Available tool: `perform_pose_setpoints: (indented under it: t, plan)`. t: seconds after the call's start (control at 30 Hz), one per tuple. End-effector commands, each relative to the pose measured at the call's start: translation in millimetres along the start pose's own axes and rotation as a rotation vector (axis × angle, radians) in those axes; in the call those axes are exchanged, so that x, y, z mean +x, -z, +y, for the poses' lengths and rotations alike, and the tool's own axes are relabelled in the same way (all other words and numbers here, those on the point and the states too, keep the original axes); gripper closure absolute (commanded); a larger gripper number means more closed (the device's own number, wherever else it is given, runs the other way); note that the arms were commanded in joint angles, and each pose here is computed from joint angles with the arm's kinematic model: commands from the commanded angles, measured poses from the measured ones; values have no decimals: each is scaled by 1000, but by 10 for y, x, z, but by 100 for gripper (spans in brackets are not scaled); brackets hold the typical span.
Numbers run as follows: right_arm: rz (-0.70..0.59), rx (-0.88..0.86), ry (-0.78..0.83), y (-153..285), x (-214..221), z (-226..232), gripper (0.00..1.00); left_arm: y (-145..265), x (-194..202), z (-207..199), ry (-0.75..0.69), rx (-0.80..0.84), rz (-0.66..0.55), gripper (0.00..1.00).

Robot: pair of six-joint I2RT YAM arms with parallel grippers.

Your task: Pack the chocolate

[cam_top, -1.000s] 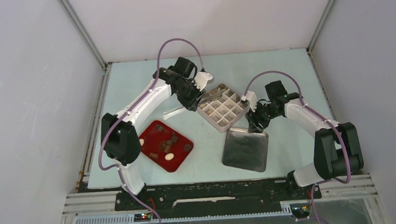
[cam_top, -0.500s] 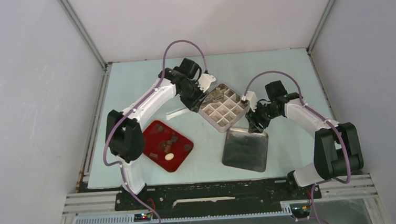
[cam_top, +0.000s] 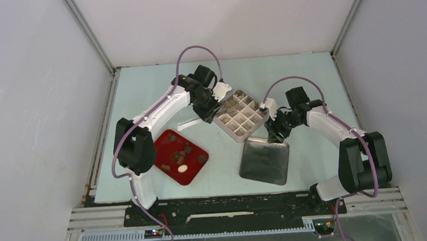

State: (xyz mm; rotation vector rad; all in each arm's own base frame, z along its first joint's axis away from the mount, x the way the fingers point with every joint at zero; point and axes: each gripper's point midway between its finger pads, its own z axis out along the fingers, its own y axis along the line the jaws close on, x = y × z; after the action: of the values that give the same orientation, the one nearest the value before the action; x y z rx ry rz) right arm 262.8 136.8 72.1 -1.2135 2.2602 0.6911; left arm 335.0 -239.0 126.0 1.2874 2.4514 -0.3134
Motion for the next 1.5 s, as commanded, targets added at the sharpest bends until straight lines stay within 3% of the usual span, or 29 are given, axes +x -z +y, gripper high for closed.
perform_pose_setpoints:
  t: [0.0,0.3,0.67,0.8,0.93,1.23,1.47]
  plan:
    - [-31,29,53,57,-169,-69,46,114,-29,14,4,-38,-16,67]
    - [-30,30,54,62,-170,-67,46,223,-50,-10,0,-46,-34,56]
    - [-33,30,56,67,-179,-58,46,351,-101,-67,-8,-37,-69,55]
    - [-32,30,53,70,-177,-54,46,510,-26,-112,-32,-42,-69,58]
    - [-34,31,54,70,-182,-57,46,691,390,-213,-77,-45,9,61]
    - [-13,19,59,9,-150,-44,46,1040,1878,-288,-231,-170,300,59]
    - [10,13,72,-49,-129,-23,46,1205,2476,-494,-213,-131,428,55]
